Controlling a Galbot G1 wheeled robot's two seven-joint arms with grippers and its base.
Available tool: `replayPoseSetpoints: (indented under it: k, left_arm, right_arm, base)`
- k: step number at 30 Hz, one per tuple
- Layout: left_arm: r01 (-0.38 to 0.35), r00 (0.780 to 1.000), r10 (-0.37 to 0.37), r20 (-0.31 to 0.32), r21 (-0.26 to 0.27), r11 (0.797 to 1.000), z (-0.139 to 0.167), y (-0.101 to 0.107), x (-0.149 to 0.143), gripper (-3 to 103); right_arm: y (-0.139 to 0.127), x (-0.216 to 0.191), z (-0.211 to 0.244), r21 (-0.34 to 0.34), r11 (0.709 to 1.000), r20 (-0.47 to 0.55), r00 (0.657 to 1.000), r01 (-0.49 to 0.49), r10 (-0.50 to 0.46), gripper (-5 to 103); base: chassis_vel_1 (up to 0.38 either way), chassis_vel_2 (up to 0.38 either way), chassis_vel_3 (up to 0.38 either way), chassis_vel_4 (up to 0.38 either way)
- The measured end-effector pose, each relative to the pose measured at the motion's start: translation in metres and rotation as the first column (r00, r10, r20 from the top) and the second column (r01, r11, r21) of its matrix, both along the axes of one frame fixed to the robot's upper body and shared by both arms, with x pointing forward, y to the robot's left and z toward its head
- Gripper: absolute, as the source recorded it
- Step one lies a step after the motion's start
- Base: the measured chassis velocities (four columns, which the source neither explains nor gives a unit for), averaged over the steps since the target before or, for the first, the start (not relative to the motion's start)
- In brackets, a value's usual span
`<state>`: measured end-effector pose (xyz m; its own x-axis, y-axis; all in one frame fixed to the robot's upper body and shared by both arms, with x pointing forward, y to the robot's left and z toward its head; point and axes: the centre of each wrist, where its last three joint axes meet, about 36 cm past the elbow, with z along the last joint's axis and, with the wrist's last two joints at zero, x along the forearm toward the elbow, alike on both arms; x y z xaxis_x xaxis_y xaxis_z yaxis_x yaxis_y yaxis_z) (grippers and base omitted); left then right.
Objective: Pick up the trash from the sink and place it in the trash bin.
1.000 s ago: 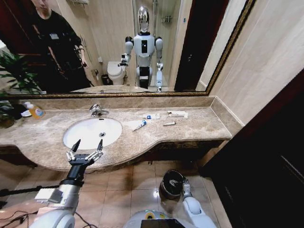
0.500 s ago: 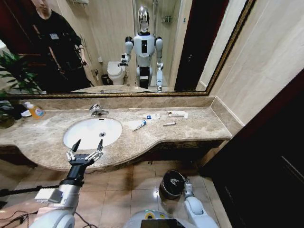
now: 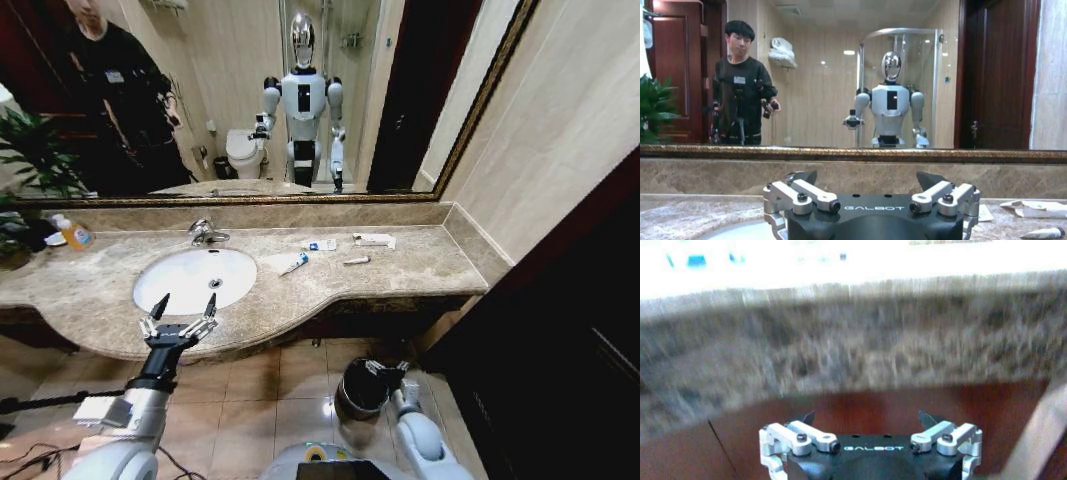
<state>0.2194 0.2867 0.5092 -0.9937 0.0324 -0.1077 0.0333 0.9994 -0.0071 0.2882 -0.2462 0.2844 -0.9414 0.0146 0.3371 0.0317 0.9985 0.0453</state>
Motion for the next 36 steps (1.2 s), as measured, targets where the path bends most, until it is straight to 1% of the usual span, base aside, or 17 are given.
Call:
replayPoseSetpoints:
  k: [2,3,6,8,11,13,15,17,18,21,22,25,26,29,30,31,36]
  left_arm:
    - [0.0,1.0,0.0,0.0,0.0,1.0,0.0,0.0,0.0,100]
    - [0.0,1.0,0.0,0.0,0.0,1.0,0.0,0.0,0.0,100]
    - [0.0,1.0,0.0,0.0,0.0,1.0,0.0,0.0,0.0,100]
    - [0.0,1.0,0.0,0.0,0.0,1.0,0.0,0.0,0.0,100]
    - [0.0,1.0,0.0,0.0,0.0,1.0,0.0,0.0,0.0,100]
    - [0.0,1.0,0.0,0.0,0.0,1.0,0.0,0.0,0.0,100]
    - [0.0,1.0,0.0,0.0,0.0,1.0,0.0,0.0,0.0,100]
    - [0.0,1.0,0.0,0.0,0.0,1.0,0.0,0.0,0.0,100]
    - [0.0,1.0,0.0,0.0,0.0,1.0,0.0,0.0,0.0,100]
    - [0.0,1.0,0.0,0.0,0.0,1.0,0.0,0.0,0.0,100]
    - [0.0,1.0,0.0,0.0,0.0,1.0,0.0,0.0,0.0,100]
    - [0.0,1.0,0.0,0.0,0.0,1.0,0.0,0.0,0.0,100]
    - [0.0,1.0,0.0,0.0,0.0,1.0,0.0,0.0,0.0,100]
    - [0.0,1.0,0.0,0.0,0.0,1.0,0.0,0.0,0.0,100]
    - [0.0,1.0,0.0,0.0,0.0,1.0,0.0,0.0,0.0,100]
    - [0.0,1.0,0.0,0.0,0.0,1.0,0.0,0.0,0.0,100]
    - [0.0,1.0,0.0,0.0,0.0,1.0,0.0,0.0,0.0,100]
  right_arm:
    - [0.001,0.004,0.024,0.01,1.0,0.043,0.999,-0.007,0.007,100]
    - [0.001,0.004,0.024,0.01,1.0,0.043,0.999,-0.007,0.007,100]
    - [0.006,0.015,0.068,0.017,1.0,0.114,0.993,-0.026,0.024,100]
    - [0.008,0.018,0.077,0.014,0.999,0.131,0.991,-0.033,0.031,100]
    - [0.011,0.026,0.113,-0.011,0.996,0.191,0.978,-0.089,0.089,100]
    - [0.012,0.028,0.117,-0.016,0.995,0.197,0.975,-0.097,0.098,100]
    - [0.011,0.044,0.133,-0.041,0.99,0.227,0.964,-0.133,0.139,100]
    - [0.009,0.058,0.138,-0.052,0.987,0.235,0.959,-0.149,0.158,100]
    - [0.009,0.058,0.138,-0.052,0.987,0.235,0.959,-0.149,0.158,100]
    - [0.001,0.094,0.146,-0.073,0.979,0.248,0.947,-0.191,0.203,100]
    - [0.001,0.094,0.146,-0.073,0.979,0.248,0.947,-0.191,0.203,100]
    - [-0.013,0.134,0.156,-0.089,0.97,0.251,0.938,-0.225,0.241,100]
    - [-0.013,0.134,0.156,-0.089,0.97,0.251,0.938,-0.225,0.241,100]
    - [-0.019,0.16,0.159,-0.082,0.971,0.245,0.94,-0.225,0.238,100]
    - [-0.019,0.16,0.159,-0.082,0.971,0.245,0.94,-0.225,0.238,100]
    - [-0.019,0.172,0.159,-0.079,0.972,0.242,0.941,-0.223,0.236,100]
    - [-0.002,0.2,0.162,-0.052,0.973,0.229,0.946,-0.225,0.231,100]
  base:
    - [0.0,0.0,0.0,0.0]
    - [0.0,0.0,0.0,0.0]
    - [0.0,0.0,0.0,0.0]
    - [0.0,0.0,0.0,0.0]
    - [0.0,0.0,0.0,0.0]
    - [0.0,0.0,0.0,0.0]
    - [0.0,0.0,0.0,0.0]
    - [0.0,0.0,0.0,0.0]
    - [0.0,0.0,0.0,0.0]
    - [0.0,0.0,0.0,0.0]
    - [0.0,0.0,0.0,0.0]
    - [0.0,0.0,0.0,0.0]
    - [0.0,0.0,0.0,0.0]
    - [0.0,0.0,0.0,0.0]
    - [0.0,0.0,0.0,0.0]
    - [0.0,0.0,0.0,0.0]
    - [0.0,0.0,0.0,0.0]
